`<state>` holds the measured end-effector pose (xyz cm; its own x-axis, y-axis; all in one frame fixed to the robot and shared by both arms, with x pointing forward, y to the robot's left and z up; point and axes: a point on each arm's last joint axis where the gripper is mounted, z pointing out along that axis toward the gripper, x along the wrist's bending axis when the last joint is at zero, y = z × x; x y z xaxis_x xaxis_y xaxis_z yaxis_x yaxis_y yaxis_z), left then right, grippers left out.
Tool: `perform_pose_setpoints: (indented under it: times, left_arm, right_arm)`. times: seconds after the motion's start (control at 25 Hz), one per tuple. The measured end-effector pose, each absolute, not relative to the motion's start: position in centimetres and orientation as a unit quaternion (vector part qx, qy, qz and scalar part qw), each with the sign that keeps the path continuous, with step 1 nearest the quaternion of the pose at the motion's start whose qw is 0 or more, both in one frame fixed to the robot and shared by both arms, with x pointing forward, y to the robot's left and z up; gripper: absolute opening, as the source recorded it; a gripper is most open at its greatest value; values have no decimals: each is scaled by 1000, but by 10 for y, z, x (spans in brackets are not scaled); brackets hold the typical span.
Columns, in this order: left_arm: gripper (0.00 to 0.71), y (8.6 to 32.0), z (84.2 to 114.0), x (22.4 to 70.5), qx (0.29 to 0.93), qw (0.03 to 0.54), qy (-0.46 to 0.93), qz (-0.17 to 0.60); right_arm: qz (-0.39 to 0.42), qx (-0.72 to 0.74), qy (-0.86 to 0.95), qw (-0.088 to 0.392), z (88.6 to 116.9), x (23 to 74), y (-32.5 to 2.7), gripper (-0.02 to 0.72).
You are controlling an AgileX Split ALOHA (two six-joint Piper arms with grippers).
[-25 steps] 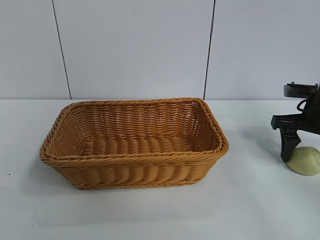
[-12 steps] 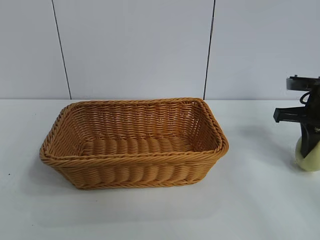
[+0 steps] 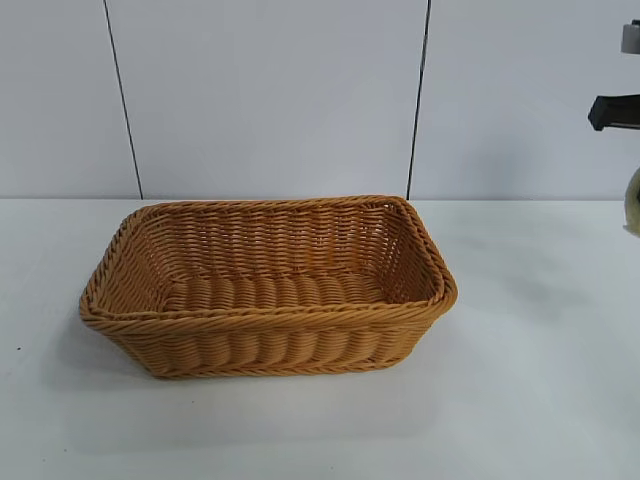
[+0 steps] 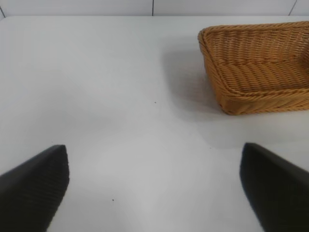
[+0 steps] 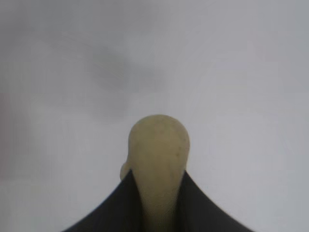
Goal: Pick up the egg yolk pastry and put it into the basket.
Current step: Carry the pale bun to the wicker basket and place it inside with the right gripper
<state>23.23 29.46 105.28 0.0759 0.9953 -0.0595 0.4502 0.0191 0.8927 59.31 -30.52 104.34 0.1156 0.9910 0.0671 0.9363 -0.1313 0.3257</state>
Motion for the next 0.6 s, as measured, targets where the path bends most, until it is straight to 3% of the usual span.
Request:
perform_pose_setpoints:
  times: [0.28, 0.6]
  left_arm:
    - [692, 295, 1053, 232, 613, 403, 589, 339]
    - [692, 295, 1053, 232, 613, 403, 589, 339]
  right_arm:
    - [183, 691, 688, 126, 1065, 602, -259, 87]
    - [218, 631, 737, 101, 1067, 590, -186, 87]
